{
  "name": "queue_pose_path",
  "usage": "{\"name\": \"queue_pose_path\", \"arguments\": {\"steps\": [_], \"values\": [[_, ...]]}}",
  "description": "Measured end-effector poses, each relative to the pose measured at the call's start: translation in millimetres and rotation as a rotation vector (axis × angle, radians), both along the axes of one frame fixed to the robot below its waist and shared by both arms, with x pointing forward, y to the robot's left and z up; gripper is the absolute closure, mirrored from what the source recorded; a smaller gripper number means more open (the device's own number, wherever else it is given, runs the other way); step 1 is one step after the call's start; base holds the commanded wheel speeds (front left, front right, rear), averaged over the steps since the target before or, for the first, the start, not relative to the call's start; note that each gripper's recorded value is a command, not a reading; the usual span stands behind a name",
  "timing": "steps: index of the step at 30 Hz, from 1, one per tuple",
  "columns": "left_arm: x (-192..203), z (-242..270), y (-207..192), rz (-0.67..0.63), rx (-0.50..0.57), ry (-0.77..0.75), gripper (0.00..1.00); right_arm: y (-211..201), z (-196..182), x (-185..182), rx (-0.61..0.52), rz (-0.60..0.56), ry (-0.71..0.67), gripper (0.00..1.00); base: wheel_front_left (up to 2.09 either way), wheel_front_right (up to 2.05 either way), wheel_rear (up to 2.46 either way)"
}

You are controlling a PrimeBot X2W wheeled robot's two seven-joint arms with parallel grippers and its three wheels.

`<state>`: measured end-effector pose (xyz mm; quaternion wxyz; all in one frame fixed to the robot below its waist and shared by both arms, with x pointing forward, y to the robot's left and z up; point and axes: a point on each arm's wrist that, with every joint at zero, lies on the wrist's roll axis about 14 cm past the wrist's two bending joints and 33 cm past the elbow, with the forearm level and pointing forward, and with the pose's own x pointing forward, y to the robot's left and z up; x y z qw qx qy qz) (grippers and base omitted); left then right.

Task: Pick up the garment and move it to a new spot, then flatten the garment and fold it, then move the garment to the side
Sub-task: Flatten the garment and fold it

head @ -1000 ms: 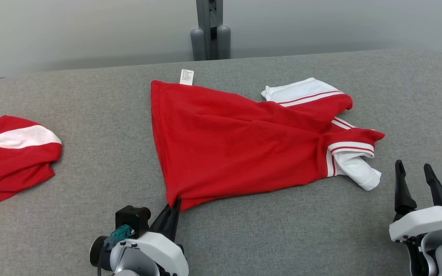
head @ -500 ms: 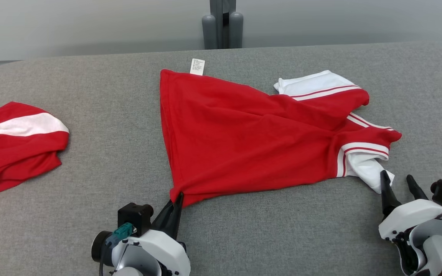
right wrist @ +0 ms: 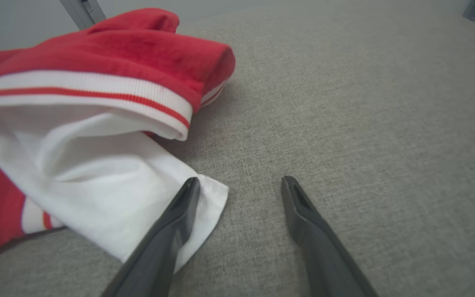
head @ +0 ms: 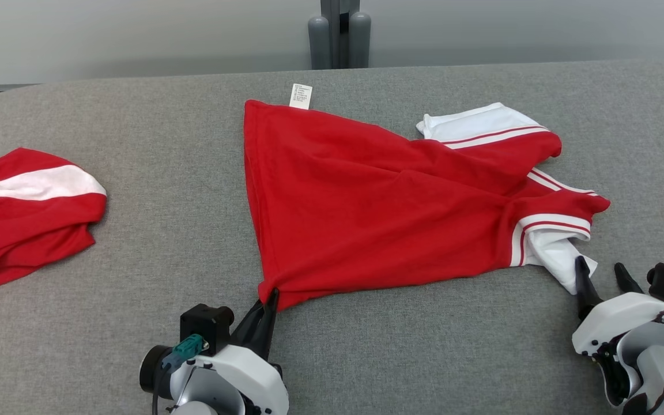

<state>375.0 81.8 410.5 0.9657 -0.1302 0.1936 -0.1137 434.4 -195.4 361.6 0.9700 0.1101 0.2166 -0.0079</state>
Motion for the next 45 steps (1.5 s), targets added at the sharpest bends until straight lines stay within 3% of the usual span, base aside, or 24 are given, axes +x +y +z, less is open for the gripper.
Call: {"name": "queue_pose_path", "arguments": {"steps": [2,3,5,10,16,27,34,39,45], "values": [[0,0,0,0.000,0.001,-0.001,1.00,1,0,0,-0.001,0.005,0.001,0.00,0.00,0.00,0.00],[0,0,0,0.000,0.001,-0.001,1.00,2,0,0,0.000,0.007,0.001,0.27,0.00,0.00,0.00],[0,1,0,0.001,0.002,-0.002,1.00,4,0,0,-0.005,0.020,0.002,1.00,0.00,0.00,0.00],[0,2,0,0.003,0.000,-0.005,1.00,9,5,1,0.002,0.035,-0.015,1.00,0.00,0.00,0.00],[2,14,1,0.016,-0.012,-0.051,1.00,4,37,12,0.001,0.035,-0.121,1.00,0.00,0.00,0.00],[20,84,12,0.074,-0.086,-0.300,1.00,-9,129,27,-0.008,0.035,-0.385,1.00,0.00,0.00,0.00],[30,139,12,0.084,-0.183,-0.436,1.00,-11,202,29,-0.024,0.055,-0.562,1.00,0.00,0.00,0.00],[32,156,10,0.104,-0.355,-0.415,1.00,-20,233,26,-0.012,0.019,-0.646,1.00,0.00,0.00,0.00],[40,163,16,0.132,-0.406,-0.394,1.00,-26,252,26,0.023,-0.028,-0.684,1.00,0.00,0.00,0.00]]}}
